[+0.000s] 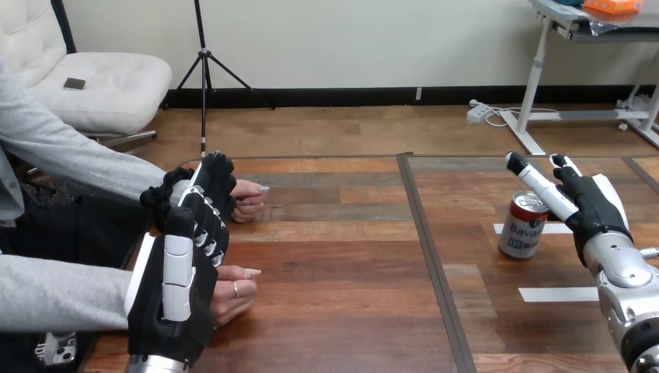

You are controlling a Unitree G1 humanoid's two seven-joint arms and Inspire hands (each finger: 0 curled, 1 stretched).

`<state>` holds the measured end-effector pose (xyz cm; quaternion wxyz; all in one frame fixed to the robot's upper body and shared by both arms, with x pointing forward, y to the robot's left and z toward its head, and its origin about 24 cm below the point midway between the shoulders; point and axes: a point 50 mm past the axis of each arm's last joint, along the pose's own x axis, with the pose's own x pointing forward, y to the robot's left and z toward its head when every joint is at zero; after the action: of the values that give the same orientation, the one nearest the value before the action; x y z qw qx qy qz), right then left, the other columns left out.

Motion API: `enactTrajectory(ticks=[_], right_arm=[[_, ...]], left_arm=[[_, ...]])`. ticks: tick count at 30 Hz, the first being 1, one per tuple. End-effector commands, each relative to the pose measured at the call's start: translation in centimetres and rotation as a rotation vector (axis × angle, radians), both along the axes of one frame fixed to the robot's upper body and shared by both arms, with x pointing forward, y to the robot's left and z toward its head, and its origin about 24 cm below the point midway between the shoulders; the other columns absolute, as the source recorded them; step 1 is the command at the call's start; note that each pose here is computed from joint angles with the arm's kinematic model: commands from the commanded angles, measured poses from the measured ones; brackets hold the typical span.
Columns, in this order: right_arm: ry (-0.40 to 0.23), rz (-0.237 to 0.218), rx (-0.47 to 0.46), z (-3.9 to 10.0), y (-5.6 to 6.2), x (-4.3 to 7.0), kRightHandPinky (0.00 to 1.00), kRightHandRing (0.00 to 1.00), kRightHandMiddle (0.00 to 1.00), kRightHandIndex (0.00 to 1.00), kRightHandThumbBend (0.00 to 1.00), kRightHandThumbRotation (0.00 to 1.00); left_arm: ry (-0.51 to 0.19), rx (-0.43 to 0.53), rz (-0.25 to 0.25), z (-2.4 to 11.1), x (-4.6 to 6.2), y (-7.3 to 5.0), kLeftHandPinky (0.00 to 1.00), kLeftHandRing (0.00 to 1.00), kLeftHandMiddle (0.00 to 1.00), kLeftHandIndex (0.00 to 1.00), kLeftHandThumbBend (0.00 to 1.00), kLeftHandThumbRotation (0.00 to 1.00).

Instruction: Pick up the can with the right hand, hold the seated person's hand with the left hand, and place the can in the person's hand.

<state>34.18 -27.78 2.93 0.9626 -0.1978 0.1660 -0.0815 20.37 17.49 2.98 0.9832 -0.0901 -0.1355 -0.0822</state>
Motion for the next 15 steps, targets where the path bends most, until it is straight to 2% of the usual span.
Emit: enactTrajectory(ticks=[1, 15], right_arm=[[-0.072, 0.013, 0.026, 1.93, 0.73, 1.43, 0.81, 1.0, 1.0, 1.0, 1.0, 0.66], [-0.073, 0.004, 0.042, 1.71, 0.7, 1.28, 0.81, 0.99, 1.0, 1.0, 1.0, 0.57]], left_arm=[[-0.067, -0.002, -0.007, 1.21, 1.15, -0.02, 1.0, 0.98, 0.96, 0.94, 0.76, 0.97], [-0.068, -0.003, -0.006, 1.25, 1.1, -0.02, 1.0, 0.99, 0.97, 0.95, 0.76, 0.97]])
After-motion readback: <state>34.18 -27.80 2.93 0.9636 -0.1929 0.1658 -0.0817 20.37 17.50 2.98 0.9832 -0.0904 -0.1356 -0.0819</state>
